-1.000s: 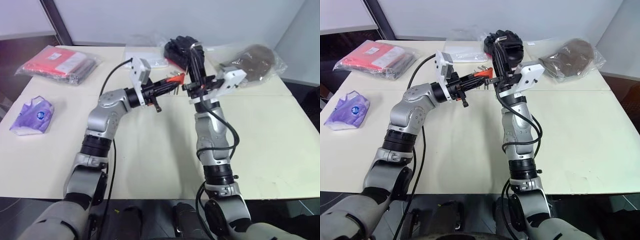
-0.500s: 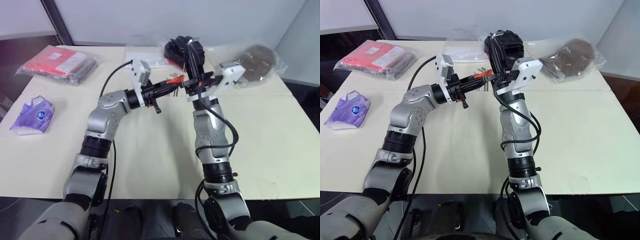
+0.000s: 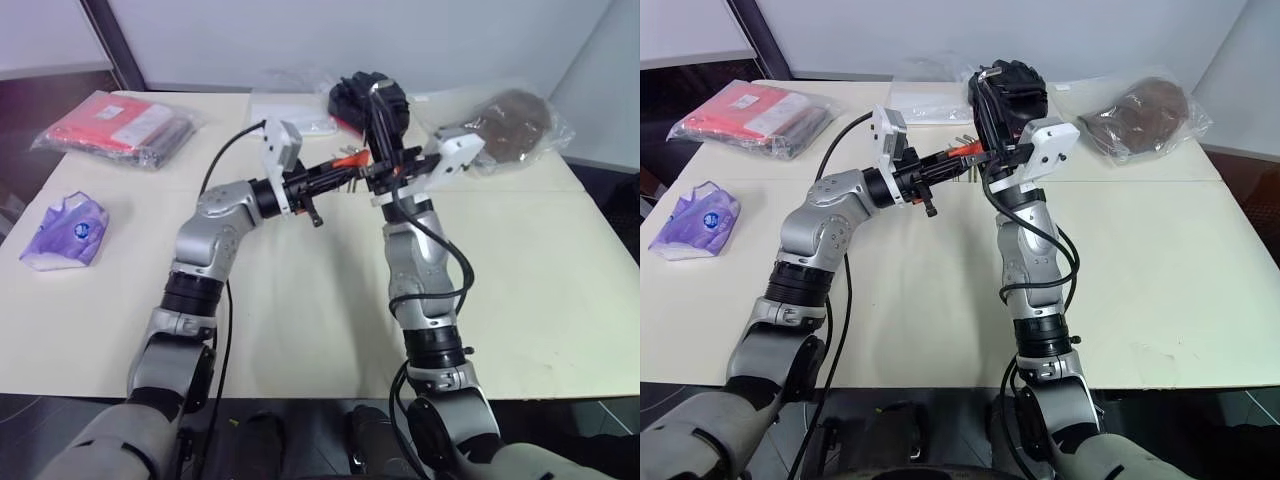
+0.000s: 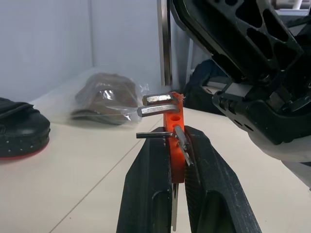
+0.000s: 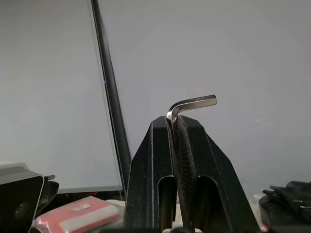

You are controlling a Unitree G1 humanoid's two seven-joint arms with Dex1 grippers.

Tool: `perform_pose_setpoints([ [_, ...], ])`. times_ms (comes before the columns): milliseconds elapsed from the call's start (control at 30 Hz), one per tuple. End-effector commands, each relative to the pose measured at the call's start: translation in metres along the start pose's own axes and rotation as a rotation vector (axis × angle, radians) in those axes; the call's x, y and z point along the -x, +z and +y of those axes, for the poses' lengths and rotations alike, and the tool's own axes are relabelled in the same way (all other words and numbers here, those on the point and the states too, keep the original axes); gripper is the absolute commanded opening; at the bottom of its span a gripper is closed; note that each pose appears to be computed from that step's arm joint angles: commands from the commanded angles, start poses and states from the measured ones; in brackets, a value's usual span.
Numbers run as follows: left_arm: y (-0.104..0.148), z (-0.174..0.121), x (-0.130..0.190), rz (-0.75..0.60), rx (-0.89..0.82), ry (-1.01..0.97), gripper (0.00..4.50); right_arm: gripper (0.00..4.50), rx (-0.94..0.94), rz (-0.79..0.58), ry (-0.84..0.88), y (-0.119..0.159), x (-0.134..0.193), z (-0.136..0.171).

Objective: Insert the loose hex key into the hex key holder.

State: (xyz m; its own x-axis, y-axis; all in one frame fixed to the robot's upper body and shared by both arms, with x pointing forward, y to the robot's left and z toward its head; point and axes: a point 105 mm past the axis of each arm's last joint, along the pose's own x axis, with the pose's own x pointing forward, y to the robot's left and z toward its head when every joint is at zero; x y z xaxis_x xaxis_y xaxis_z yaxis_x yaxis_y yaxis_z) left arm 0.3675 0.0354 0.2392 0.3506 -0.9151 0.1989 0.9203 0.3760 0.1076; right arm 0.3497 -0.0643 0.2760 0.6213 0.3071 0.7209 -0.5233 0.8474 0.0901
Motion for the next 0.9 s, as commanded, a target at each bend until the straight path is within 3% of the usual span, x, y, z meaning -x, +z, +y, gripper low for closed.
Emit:
perform_pose_setpoints([
  [33,0.0194,0.0000,0.0009,-0.059,-0.048,0.002,0.00,0.03,0.003,-0.069,0.020,0.0187,-0.0042,0.0063],
  [900,0.0185,-0.0026,-0.0003,-0.060,-0.037,-0.008,0.00,0.03,0.012,-0.057,0.030,0.0167,-0.0028,0.0087],
])
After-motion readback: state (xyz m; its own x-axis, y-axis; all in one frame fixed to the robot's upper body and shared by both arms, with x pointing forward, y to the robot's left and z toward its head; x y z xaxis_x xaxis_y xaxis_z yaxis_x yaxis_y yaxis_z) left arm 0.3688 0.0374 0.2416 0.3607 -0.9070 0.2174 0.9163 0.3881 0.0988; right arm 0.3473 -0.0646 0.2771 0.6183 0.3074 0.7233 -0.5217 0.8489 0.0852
